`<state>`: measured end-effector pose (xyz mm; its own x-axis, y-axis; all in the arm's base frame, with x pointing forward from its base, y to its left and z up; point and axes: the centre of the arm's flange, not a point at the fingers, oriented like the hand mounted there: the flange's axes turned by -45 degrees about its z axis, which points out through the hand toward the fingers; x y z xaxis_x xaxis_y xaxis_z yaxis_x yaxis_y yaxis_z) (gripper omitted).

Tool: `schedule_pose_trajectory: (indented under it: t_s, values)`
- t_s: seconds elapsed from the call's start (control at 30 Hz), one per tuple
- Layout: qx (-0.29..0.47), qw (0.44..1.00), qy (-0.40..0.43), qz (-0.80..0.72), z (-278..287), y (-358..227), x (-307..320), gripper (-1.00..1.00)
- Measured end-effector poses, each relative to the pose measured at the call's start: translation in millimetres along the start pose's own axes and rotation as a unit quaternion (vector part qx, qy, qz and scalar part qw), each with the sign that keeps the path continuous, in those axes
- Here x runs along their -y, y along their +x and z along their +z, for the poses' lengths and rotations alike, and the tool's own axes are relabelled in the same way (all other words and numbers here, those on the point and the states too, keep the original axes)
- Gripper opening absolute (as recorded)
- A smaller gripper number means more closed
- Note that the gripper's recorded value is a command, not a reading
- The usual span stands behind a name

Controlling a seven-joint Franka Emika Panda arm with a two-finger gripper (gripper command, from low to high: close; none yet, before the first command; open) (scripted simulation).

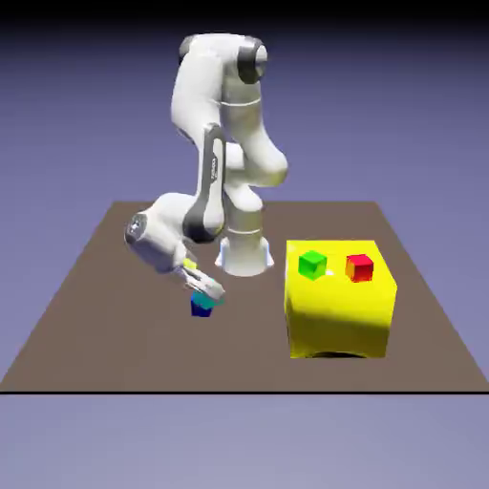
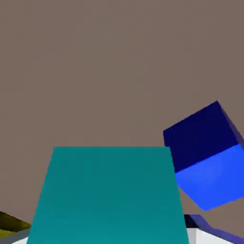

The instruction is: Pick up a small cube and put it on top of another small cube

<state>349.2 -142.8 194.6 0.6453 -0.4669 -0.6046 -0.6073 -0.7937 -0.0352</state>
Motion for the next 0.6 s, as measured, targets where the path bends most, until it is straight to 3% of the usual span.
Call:
schedule_pose_trajectory:
  t_s: [0.23, 0.37, 0.4, 0.47, 0.6]
  values:
    - [0.031, 0.983, -0.126, -0.13, -9, -15, -4, -1.0]
    - [0.031, 0.983, -0.126, -0.13, 47, -5, -16, -1.0]
    - [0.031, 0.983, -0.126, -0.13, 55, -4, -18, 1.0]
    - [0.031, 0.983, -0.127, -0.13, 55, -4, -18, 1.0]
    - [0.031, 0.983, -0.127, -0.131, -2, -13, -6, 1.0]
